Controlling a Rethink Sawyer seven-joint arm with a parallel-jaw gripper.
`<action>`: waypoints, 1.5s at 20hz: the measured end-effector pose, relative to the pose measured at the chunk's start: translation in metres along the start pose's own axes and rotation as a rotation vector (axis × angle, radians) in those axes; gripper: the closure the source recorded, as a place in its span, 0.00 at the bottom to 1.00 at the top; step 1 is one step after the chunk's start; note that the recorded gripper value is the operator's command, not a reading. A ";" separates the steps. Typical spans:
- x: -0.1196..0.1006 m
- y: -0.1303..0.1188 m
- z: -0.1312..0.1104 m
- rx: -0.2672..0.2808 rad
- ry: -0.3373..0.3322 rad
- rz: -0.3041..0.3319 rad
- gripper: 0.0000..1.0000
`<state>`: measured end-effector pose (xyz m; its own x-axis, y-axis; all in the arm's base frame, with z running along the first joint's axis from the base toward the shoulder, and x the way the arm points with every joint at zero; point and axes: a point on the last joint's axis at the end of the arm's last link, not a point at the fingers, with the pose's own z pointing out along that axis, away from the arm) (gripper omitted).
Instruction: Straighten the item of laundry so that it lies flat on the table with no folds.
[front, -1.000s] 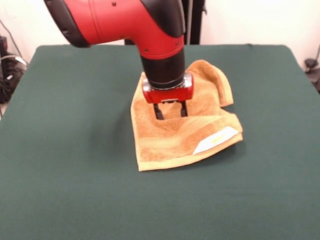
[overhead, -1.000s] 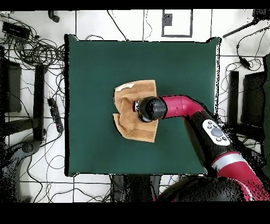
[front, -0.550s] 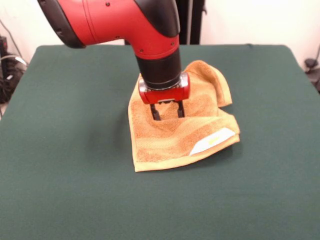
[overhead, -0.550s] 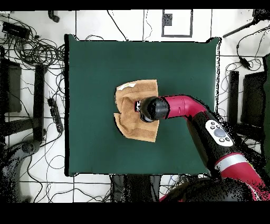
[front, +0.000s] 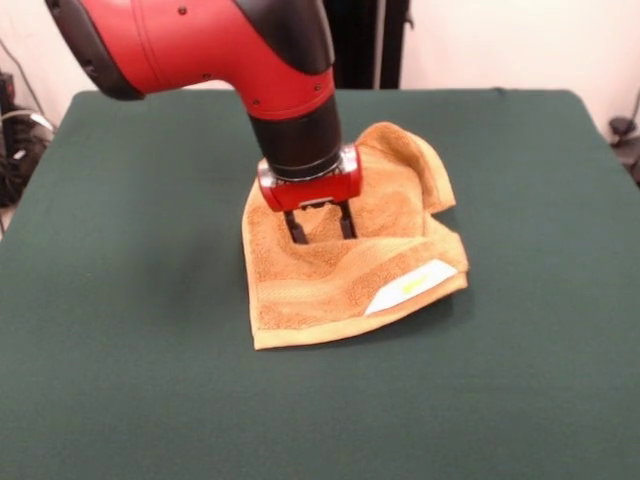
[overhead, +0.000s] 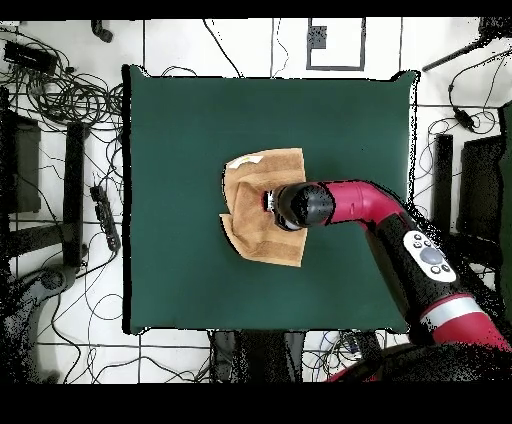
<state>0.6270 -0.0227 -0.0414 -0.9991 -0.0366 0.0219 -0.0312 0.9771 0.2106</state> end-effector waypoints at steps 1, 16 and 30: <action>0.000 -0.002 0.000 -0.008 0.001 -0.009 0.00; 0.003 -0.019 -0.004 -0.029 0.055 -0.391 0.00; 0.006 -0.027 -0.005 -0.031 0.075 -0.639 0.00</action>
<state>0.6222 -0.0508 -0.0419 -0.7789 -0.6253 -0.0490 -0.6176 0.7511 0.2334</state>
